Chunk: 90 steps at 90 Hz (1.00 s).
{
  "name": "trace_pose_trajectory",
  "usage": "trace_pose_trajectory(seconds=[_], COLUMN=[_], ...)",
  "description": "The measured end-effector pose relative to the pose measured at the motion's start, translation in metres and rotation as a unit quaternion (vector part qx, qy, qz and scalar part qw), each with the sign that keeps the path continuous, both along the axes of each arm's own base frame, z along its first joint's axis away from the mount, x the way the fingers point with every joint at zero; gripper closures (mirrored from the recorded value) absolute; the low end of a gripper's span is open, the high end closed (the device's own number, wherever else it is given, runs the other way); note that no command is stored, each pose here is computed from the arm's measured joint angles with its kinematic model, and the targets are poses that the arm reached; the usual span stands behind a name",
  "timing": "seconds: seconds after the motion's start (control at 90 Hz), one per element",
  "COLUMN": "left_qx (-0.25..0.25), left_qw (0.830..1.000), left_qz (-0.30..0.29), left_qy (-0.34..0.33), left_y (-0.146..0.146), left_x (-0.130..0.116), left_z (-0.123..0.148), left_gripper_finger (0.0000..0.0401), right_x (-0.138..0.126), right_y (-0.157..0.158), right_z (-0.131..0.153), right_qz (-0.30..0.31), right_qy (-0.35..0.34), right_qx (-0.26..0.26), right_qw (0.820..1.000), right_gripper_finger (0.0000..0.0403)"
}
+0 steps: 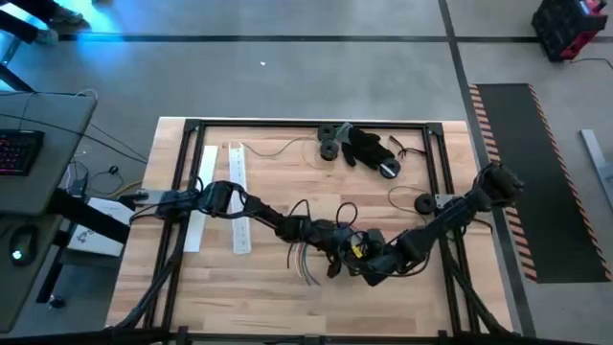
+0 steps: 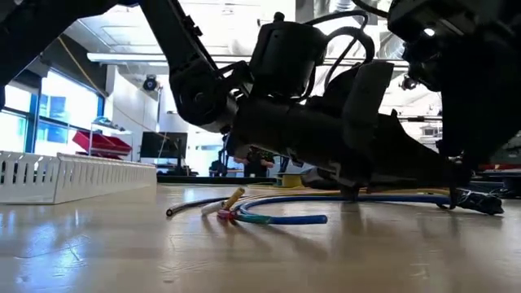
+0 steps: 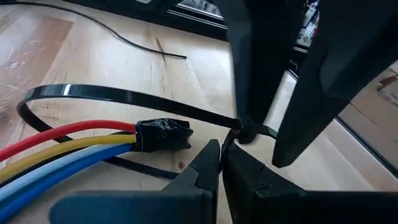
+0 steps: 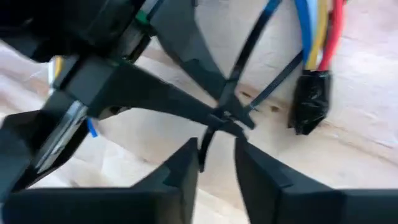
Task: Ziptie cables
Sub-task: Wrap the cables together using a black zip tie
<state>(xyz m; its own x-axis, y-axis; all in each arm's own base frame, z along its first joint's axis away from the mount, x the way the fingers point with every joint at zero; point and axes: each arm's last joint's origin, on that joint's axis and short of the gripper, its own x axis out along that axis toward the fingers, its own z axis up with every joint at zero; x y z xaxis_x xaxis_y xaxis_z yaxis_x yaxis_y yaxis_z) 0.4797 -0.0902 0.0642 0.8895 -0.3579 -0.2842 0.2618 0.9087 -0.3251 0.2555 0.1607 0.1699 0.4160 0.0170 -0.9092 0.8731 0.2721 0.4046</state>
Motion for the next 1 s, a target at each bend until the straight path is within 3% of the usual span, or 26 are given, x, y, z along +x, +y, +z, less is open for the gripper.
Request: trace_pose_trajectory(seconds=[0.067, 0.156, 0.656, 0.844, 1.0], left_qx=[-0.001, -0.007, -0.035, -0.024, -0.011], left_qw=[1.0, 1.0, 0.999, 1.0, 1.0], left_qz=[0.0, 0.001, 0.025, 0.02, 0.02], left_qy=[0.0, 0.001, 0.007, 0.003, 0.001], left_y=[0.0, 0.0, 0.027, 0.022, 0.012], left_x=[0.0, 0.0, 0.005, 0.004, 0.003], left_z=[0.0, 0.0, 0.001, 0.001, 0.001], left_gripper_finger=[0.0401, 0.0401, 0.0401, 0.0401, 0.0401], right_x=[0.001, 0.001, -0.02, -0.026, -0.016], right_y=[0.001, 0.002, 0.043, 0.043, 0.03], right_z=[0.001, 0.001, -0.012, -0.008, 0.002], right_qz=[0.004, 0.005, -0.001, -0.02, -0.012], right_qy=[-0.006, -0.006, 0.018, 0.008, -0.033], right_qx=[0.003, 0.007, 0.067, 0.051, 0.024], right_qw=[1.0, 1.0, 0.998, 0.998, 0.999], right_gripper_finger=[0.0392, 0.0399, 0.0403, 0.0403, 0.0385])
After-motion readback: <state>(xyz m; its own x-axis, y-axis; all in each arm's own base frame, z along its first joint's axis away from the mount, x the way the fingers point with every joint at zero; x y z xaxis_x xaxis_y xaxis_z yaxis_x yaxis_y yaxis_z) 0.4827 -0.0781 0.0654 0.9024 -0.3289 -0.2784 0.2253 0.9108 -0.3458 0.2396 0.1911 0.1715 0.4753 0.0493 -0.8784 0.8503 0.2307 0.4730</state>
